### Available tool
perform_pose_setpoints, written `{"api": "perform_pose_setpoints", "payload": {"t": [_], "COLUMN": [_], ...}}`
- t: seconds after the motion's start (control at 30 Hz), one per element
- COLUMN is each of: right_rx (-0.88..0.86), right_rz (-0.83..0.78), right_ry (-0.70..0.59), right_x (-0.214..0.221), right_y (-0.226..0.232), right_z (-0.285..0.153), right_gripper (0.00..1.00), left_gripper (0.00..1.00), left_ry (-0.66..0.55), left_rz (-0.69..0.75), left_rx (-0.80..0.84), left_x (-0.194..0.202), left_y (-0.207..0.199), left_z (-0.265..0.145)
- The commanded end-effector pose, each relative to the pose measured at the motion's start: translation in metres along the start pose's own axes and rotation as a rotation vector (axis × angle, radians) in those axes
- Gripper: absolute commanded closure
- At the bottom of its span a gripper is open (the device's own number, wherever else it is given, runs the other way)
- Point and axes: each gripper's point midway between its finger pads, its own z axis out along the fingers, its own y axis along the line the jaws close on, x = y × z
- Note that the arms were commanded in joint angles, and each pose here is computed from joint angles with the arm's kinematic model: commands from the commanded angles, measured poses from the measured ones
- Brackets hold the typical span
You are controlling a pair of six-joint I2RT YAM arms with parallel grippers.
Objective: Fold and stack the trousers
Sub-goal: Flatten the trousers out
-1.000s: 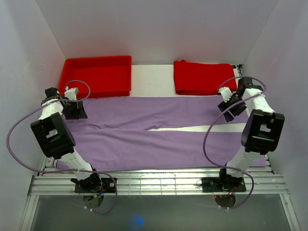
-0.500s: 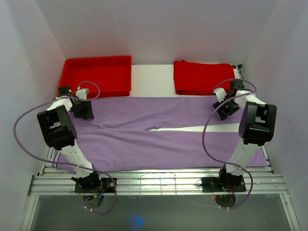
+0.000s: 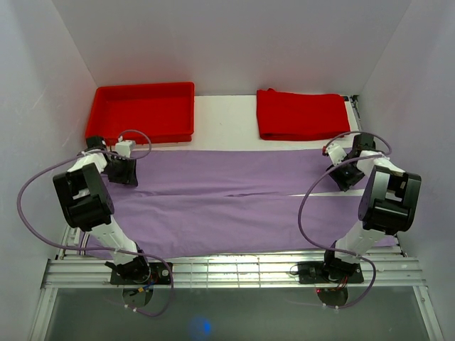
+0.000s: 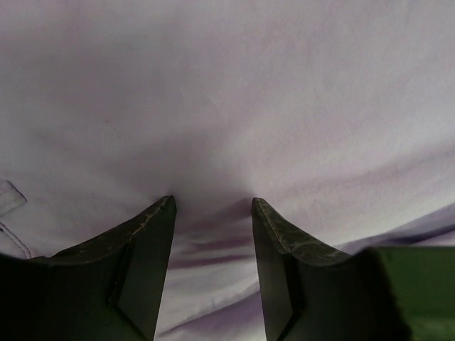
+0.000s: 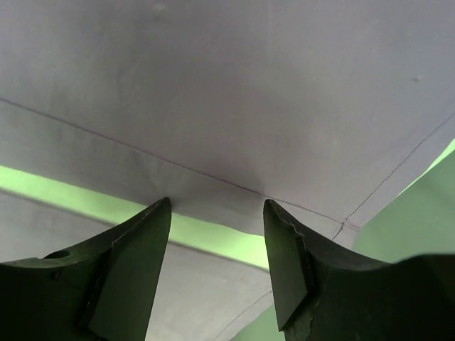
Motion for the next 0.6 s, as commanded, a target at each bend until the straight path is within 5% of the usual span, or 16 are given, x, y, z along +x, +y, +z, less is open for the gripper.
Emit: {"api": "perform_pose_setpoints", "payload": {"t": [0.0, 0.2, 0.57], "right_rx": [-0.175, -0.173, -0.116], "right_rz": [-0.042, -0.109, -0.24], "right_ry": [0.169, 0.041, -0.051], "right_x": [0.047, 0.015, -0.044], "right_y": [0.045, 0.015, -0.076], "right_z": [-0.006, -0.051, -0.045], "right_gripper": [0.38, 0.3, 0.24], "left_gripper": [0.41, 0.24, 0.27], "left_ry": [0.031, -0.189, -0.48], "left_rz": [0.027, 0.249, 0.454], "left_rx": [0.012, 0.083, 0.046], "left_x": [0.009, -0.059, -0.149], "left_y": [-0.004, -0.004, 0.052], "left_z": [-0.023, -0.083, -0.115]}}
